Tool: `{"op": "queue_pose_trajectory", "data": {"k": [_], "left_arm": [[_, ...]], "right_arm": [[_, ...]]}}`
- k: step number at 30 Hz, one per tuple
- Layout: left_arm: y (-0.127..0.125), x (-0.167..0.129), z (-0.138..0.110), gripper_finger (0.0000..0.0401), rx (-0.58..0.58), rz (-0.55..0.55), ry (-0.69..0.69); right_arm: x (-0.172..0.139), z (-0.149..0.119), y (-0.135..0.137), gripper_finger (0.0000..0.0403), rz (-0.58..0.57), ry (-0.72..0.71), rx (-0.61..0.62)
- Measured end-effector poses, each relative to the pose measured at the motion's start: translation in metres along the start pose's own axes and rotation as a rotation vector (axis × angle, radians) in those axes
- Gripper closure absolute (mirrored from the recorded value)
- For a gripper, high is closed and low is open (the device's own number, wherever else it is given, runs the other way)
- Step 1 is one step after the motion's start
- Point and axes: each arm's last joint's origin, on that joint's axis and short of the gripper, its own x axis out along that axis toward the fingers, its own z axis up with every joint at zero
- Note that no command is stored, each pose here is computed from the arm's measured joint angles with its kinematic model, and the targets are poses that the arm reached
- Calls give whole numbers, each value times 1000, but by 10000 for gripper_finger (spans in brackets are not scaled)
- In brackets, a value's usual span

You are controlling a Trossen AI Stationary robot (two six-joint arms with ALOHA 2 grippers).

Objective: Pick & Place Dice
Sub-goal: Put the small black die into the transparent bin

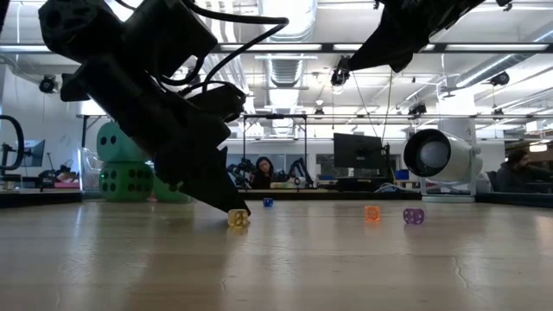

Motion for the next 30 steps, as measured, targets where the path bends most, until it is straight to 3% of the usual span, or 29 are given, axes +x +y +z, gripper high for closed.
{"op": "queue_pose_trajectory", "data": {"k": [30], "left_arm": [[0, -10, 1, 269, 14, -16, 36]], "right_arm": [[0, 0, 0, 376, 0, -1, 0]]}}
